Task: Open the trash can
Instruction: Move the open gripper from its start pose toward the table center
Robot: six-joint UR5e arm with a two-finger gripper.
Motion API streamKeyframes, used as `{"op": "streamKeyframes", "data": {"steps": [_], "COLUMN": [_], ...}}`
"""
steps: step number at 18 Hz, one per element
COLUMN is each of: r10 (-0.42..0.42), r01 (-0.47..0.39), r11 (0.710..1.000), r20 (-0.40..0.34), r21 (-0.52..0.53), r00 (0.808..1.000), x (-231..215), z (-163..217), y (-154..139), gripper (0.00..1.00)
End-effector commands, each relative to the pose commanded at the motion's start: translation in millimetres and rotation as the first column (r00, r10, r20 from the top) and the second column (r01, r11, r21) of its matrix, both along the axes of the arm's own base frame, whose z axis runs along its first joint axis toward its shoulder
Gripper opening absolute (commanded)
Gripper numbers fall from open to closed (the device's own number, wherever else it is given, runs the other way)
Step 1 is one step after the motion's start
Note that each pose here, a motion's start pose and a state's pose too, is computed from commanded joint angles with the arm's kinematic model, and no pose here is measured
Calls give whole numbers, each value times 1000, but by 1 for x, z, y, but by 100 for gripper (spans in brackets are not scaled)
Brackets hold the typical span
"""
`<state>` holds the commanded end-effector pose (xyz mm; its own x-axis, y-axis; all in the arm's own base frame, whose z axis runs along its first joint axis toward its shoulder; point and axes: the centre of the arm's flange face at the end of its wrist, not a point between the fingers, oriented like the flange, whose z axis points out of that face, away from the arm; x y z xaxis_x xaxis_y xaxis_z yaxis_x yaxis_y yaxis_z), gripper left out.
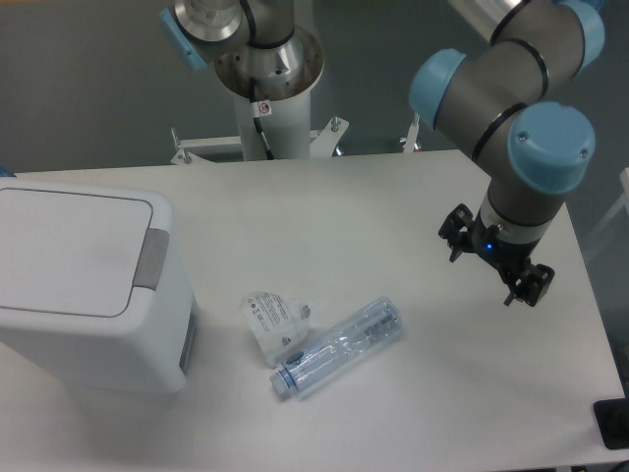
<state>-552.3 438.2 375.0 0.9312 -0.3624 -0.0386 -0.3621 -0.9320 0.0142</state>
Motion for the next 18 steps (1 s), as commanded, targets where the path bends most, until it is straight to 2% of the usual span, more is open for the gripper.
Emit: {"op": "streamKeyframes", "data": {"steps": [2,5,7,10,13,18], "r10": [-14,-99,-72,-35,4,61], "r01": [14,99,74,36,-2,-60], "r11": [1000,995,997,999,999,998], "r20": [0,1,-75,-60,-62,-21], "r21": [-1,-6,27,32,33,26], "r00": [1000,995,995,998,998,998], "x": [0,3,0,13,18,27], "z": [1,-11,-14,-17,-19,-35], "y": [-1,-5,-2,-12,-9,-12], "gripper": [100,100,100,100,100,100]}}
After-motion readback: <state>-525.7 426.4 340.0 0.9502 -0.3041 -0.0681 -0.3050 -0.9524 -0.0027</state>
